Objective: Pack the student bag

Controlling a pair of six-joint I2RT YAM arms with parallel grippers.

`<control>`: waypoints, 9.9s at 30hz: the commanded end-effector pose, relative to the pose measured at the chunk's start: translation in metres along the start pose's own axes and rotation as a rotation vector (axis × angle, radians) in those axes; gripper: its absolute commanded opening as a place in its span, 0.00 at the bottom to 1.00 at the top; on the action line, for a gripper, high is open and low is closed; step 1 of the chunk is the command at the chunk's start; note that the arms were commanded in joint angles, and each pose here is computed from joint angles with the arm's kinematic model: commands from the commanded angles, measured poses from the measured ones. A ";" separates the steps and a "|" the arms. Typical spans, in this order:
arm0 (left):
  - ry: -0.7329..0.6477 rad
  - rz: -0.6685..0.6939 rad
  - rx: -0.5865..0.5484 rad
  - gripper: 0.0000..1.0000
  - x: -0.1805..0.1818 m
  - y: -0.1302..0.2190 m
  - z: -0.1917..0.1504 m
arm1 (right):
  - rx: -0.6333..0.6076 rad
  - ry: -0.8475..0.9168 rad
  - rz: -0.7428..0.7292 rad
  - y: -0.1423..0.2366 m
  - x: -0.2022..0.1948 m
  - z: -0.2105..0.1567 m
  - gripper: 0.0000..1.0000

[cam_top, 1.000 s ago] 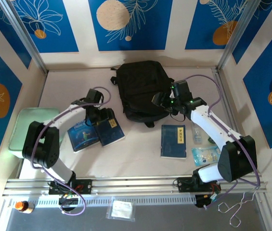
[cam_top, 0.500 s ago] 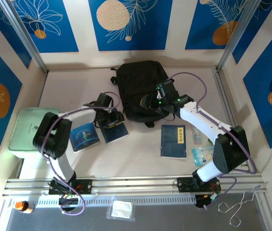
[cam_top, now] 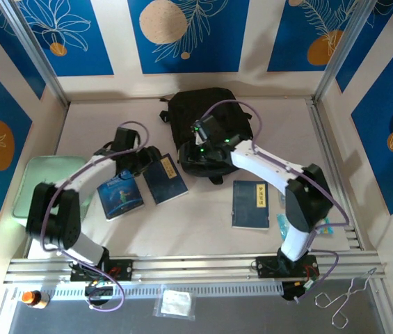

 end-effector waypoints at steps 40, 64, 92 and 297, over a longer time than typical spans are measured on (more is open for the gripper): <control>0.090 -0.031 0.250 0.46 0.048 -0.056 -0.036 | 0.384 0.010 -0.243 -0.144 -0.037 -0.044 0.43; -0.012 -0.334 0.096 0.33 0.013 -0.024 -0.024 | 0.385 -0.015 -0.183 -0.146 -0.029 -0.039 0.39; -0.026 -0.263 -0.267 0.00 -0.043 0.095 0.038 | -0.035 -0.055 0.400 0.022 -0.019 0.026 0.69; -0.951 -0.631 -0.154 0.00 -0.209 0.060 0.012 | -0.138 -0.602 0.320 0.089 -0.114 0.013 0.01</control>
Point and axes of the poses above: each hand's point on the last joint's axis, 136 mm out from that joint toward the fingers, its own y axis back along the fingers, its own x axis along the line the jaws close on, z = x × y, the point moved 9 cm from there along y, back along the fingers, and after that the axes turned 6 degrees about -y, right-handed, at the moved point
